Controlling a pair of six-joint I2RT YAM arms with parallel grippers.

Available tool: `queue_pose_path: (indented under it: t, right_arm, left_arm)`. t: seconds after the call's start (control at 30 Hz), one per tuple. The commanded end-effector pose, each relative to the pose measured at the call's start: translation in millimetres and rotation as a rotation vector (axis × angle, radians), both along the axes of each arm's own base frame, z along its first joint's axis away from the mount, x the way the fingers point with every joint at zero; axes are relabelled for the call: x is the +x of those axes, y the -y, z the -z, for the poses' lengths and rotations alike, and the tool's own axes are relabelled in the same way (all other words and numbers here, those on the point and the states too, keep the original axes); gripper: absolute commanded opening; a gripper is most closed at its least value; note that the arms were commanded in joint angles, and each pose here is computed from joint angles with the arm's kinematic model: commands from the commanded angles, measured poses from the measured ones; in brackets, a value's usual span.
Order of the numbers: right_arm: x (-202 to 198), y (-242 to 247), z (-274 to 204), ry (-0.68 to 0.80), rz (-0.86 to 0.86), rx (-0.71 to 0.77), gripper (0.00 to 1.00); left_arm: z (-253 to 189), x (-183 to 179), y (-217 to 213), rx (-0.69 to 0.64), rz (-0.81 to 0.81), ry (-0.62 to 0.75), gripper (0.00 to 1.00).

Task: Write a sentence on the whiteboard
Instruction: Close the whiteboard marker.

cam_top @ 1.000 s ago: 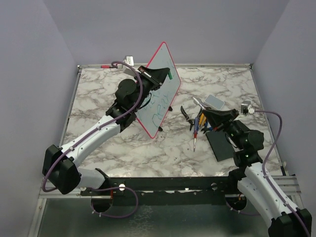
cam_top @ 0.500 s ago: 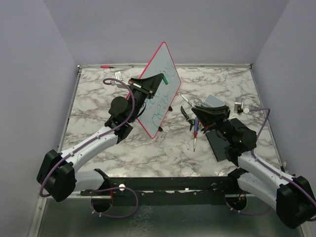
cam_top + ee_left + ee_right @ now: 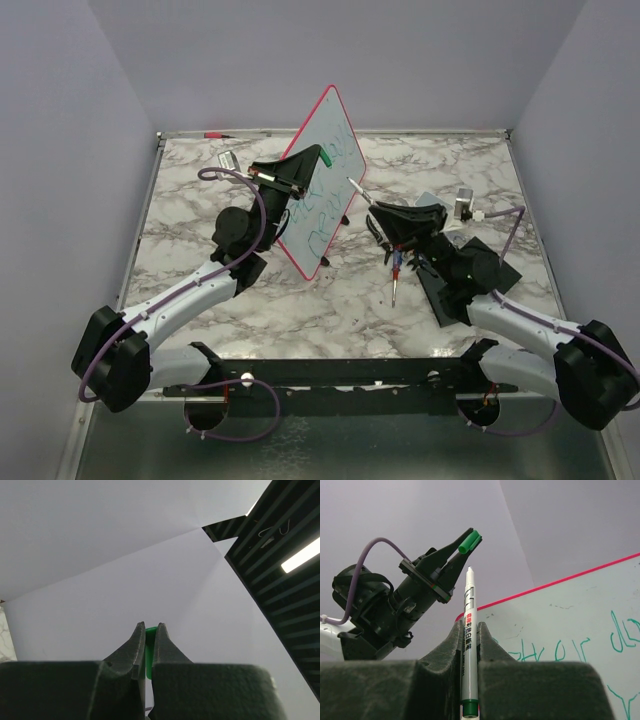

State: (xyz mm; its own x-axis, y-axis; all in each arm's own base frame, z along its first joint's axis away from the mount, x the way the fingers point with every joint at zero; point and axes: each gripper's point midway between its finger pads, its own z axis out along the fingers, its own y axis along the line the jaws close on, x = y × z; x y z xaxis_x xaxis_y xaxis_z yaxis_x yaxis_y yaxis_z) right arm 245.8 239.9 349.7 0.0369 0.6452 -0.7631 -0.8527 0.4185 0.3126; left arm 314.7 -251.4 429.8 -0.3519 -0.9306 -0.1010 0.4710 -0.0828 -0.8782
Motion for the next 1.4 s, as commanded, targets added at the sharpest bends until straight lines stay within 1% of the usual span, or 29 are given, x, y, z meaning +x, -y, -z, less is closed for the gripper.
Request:
queue_pose_path:
  t: [0.0,0.53,1.37]
  right_arm:
    - [0.2,-3.1,-25.1,0.074,0.038,0.039,0.01]
    - [4.5,-23.6,-29.7,0.078,0.026,0.025,0.01]
    - [11.4,-27.4,-34.2,0.091,0.044,0.024,0.01]
  left_arm:
    - [-10.5,-5.5,-9.4,-0.047,-0.012,0.03,0.0]
    - [-9.0,-4.9,-6.2,-0.05,0.002,0.034,0.0]
    - [2.5,0.1,2.5,-0.044,0.025,0.02,0.0]
